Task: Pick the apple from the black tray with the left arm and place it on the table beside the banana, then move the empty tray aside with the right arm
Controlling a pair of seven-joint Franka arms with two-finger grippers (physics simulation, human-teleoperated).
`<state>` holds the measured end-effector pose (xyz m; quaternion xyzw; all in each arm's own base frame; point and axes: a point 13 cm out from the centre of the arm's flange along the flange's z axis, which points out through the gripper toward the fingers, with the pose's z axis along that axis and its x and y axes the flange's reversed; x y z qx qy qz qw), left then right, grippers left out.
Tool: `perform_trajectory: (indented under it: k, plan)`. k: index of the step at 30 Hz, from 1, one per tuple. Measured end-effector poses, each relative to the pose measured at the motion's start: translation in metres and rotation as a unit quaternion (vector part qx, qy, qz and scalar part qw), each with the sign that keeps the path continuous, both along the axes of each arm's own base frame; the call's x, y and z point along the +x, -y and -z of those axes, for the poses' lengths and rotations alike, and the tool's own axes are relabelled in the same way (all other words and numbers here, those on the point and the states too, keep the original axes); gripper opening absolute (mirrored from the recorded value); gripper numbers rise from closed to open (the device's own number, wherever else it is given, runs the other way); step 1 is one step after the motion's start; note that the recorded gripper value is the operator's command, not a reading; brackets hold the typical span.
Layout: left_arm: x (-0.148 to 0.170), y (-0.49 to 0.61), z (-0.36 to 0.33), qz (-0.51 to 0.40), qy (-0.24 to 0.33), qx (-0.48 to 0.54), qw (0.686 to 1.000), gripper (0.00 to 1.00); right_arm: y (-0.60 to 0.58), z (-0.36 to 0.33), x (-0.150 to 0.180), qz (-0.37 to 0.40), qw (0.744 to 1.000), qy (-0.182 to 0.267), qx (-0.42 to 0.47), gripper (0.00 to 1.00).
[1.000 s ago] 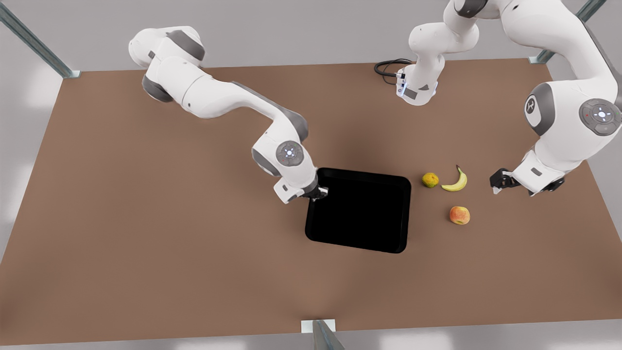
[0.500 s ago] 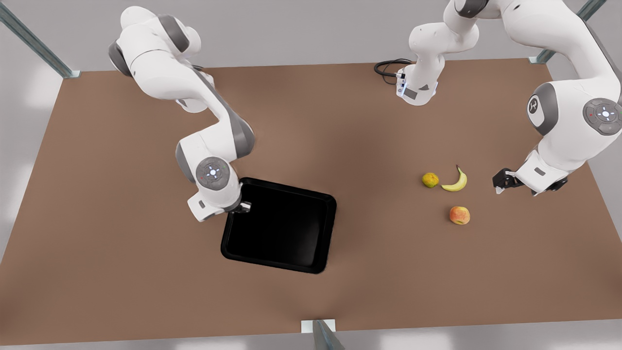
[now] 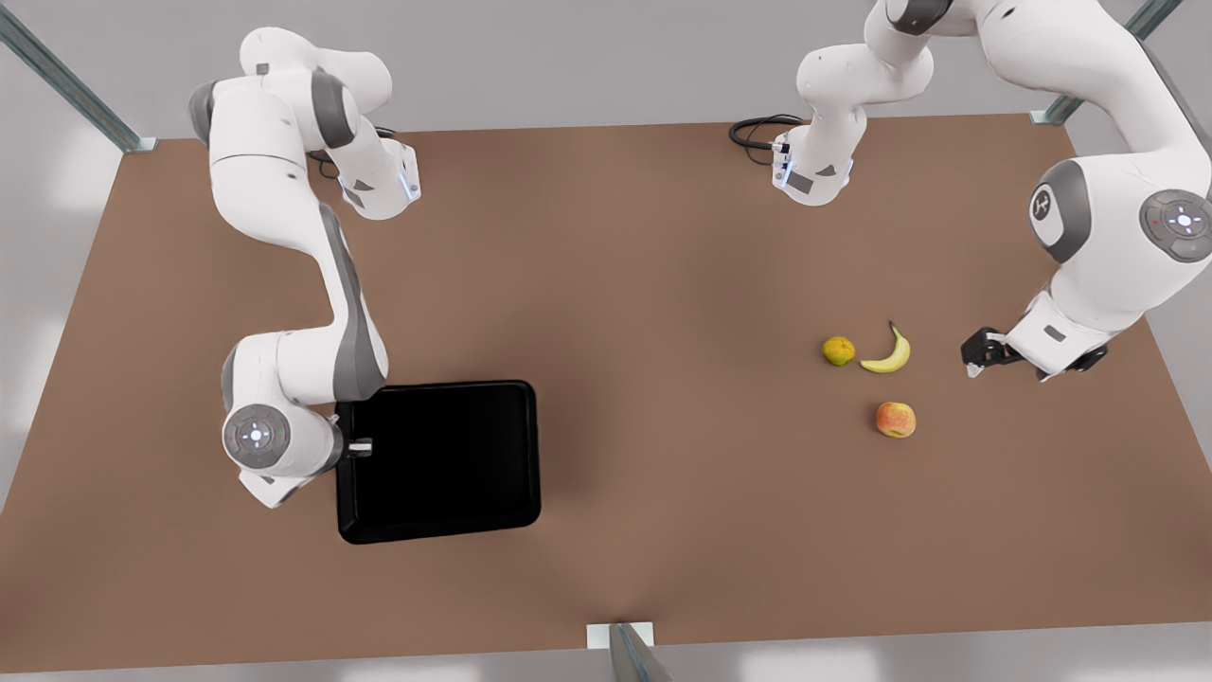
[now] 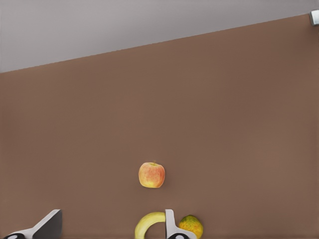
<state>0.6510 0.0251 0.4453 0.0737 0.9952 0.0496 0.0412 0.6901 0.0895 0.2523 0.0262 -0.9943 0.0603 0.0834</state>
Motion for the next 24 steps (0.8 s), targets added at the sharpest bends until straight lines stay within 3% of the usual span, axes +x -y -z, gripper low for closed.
perform_trajectory:
  k: [7, 9, 10, 11, 12, 17, 20, 24]
  plan:
    - [0.005, 0.006, 0.005, 0.000, -0.001, -0.021, 1.000, 1.00, 0.018, 0.046, 0.015, -0.075, 0.997, -0.004, 0.022, 0.18]
    - [0.005, 0.009, 0.006, 0.002, -0.002, -0.022, 1.000, 1.00, 0.020, 0.057, 0.017, -0.093, 0.995, -0.007, 0.027, 0.26]
    - [0.005, 0.007, 0.006, 0.000, -0.002, -0.023, 1.000, 1.00, 0.020, 0.061, 0.018, -0.102, 0.994, -0.008, 0.028, 0.47]
    - [0.005, 0.003, 0.005, -0.004, -0.002, -0.023, 1.000, 1.00, 0.021, 0.063, 0.019, -0.111, 0.993, -0.007, 0.028, 0.82]
    - [0.004, -0.001, 0.006, -0.007, -0.004, -0.023, 1.000, 1.00, 0.023, 0.066, 0.020, -0.119, 0.992, -0.006, 0.027, 1.00]
    - [0.001, 0.000, 0.007, -0.007, -0.011, -0.024, 1.000, 1.00, 0.026, 0.043, 0.029, -0.154, 0.988, 0.012, 0.023, 1.00]
    - [0.000, -0.001, 0.008, -0.007, -0.013, -0.023, 1.000, 1.00, 0.005, -0.065, 0.023, -0.174, 0.981, 0.060, 0.054, 1.00]
    - [-0.001, -0.001, 0.008, -0.007, -0.015, -0.023, 1.000, 1.00, -0.014, -0.190, -0.016, -0.210, 0.970, 0.097, 0.073, 1.00]
